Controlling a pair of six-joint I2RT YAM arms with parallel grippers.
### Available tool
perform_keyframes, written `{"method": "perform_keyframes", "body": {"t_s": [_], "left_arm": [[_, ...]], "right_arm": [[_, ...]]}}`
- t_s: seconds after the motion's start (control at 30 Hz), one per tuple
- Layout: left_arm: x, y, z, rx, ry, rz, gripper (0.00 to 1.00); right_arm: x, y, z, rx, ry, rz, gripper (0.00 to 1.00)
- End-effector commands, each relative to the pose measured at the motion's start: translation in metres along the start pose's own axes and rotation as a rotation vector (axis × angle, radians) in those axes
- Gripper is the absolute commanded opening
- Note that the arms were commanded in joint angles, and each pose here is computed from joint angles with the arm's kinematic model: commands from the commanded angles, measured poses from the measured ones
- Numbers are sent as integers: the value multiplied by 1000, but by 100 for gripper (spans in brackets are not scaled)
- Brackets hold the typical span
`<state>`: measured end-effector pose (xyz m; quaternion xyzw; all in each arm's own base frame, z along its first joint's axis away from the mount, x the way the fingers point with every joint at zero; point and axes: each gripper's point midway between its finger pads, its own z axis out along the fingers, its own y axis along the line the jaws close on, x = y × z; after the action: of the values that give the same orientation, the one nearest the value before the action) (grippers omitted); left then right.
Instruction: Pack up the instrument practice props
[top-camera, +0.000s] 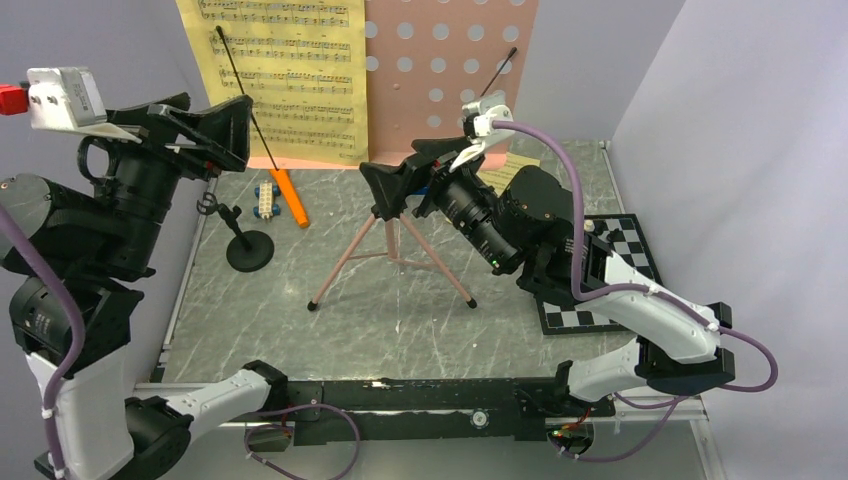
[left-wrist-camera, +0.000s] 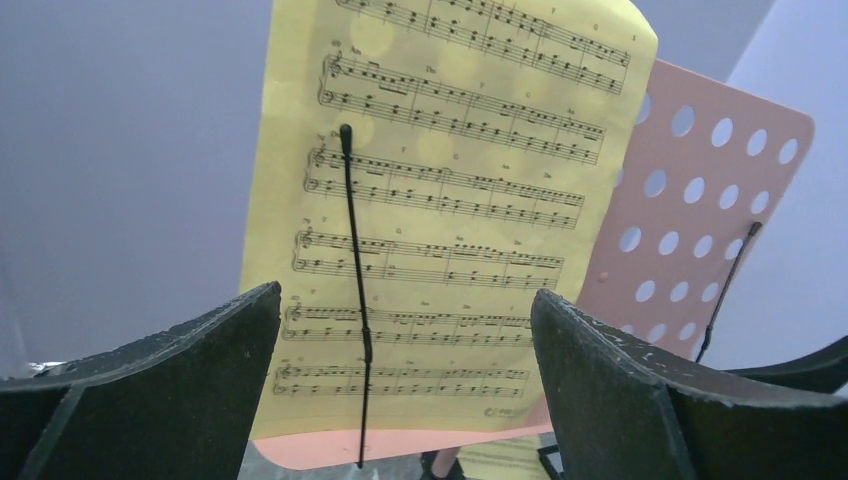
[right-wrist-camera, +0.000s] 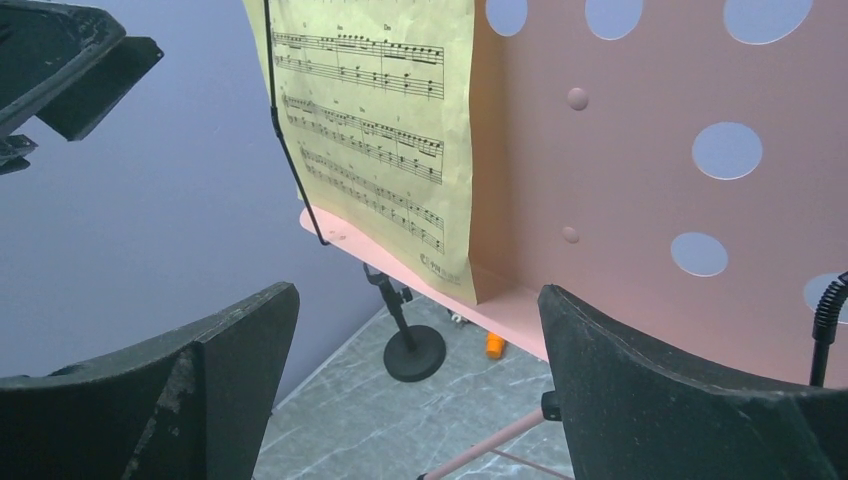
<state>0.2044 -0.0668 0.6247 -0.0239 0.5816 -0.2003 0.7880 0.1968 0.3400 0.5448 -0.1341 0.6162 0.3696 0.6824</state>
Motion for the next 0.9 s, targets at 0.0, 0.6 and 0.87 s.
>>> {"method": "perform_keyframes", "body": {"t_s": [0.0,0.6,0.87], "left_arm": [[11,-26,6,146,23,-106,97],[19,-17,-4,229,-108,-235,90],[14,-17,-12,221,-120,-225,93]], "right_arm": [[-15,4,-4,-28,-47,4,95],[-1,-7,25,91,-98,-63,95],[8,-9,47,104,-74,-42,94]]}}
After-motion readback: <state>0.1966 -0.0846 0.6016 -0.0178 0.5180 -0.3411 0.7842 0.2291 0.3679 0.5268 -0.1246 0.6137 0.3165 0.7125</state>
